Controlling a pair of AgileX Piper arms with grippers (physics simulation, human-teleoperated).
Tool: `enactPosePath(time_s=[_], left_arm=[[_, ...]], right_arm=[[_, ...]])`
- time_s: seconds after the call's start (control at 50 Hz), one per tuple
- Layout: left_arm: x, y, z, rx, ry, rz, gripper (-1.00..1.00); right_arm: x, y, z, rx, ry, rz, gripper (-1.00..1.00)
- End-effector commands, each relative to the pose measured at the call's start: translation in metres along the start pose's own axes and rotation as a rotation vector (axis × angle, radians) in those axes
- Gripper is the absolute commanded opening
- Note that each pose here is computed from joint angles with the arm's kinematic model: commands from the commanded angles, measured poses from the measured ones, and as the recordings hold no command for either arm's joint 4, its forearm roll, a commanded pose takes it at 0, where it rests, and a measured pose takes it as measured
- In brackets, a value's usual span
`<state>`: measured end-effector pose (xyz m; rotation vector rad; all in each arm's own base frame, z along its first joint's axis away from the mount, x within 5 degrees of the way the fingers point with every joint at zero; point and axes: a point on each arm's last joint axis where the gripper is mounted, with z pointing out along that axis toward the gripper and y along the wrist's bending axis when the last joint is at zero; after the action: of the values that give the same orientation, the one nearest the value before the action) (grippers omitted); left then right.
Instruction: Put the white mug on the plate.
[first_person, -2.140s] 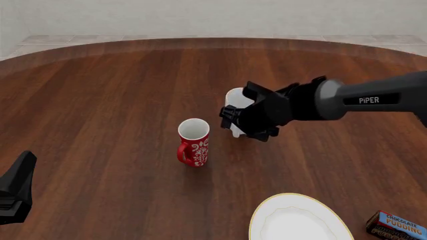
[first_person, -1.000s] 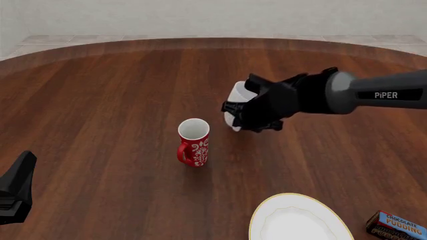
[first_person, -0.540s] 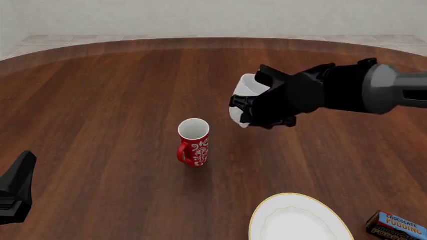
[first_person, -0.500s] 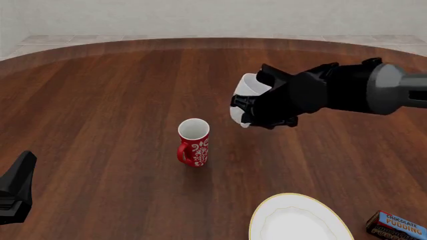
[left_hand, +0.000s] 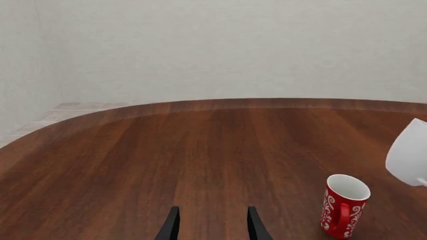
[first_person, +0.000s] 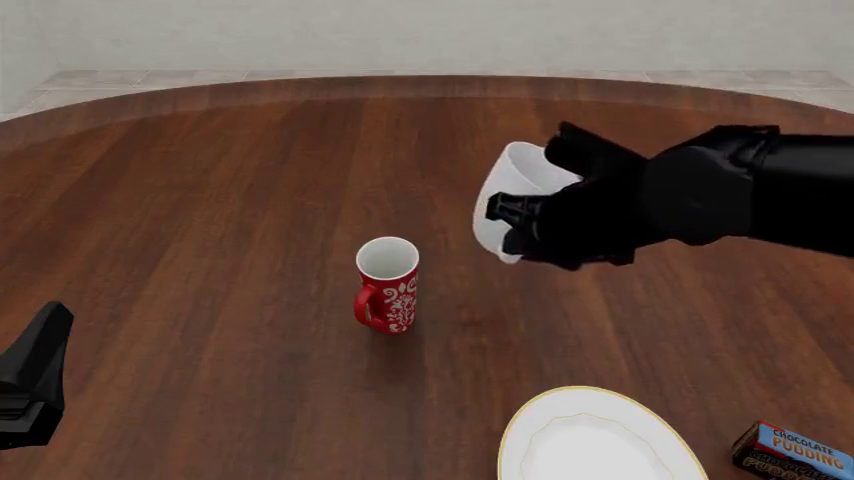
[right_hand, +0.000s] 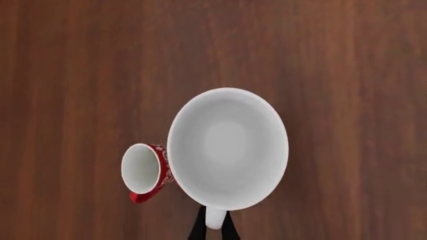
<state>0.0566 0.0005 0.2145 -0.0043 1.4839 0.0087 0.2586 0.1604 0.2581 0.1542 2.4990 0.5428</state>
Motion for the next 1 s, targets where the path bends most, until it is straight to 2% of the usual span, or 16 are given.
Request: enactPosePath(time_s=[0.02,0.34,1.0], left_arm=[[0.000,0.000,0.000,0.000,0.000,0.000,1.00],[0.000,0.000,0.000,0.000,0.000,0.000,1.00],[0.000,0.000,0.000,0.000,0.000,0.000,1.00]], right_arm=[[0.013,-0.001,-0.025,-0.026,-0.005,-0.004,-1.00],[0.027,-0.010,-0.054,-0.039,-0.010,-0.017,-1.00],[0.059,-0.034,-0.093,-0.043,0.002,-0.030,-1.00]])
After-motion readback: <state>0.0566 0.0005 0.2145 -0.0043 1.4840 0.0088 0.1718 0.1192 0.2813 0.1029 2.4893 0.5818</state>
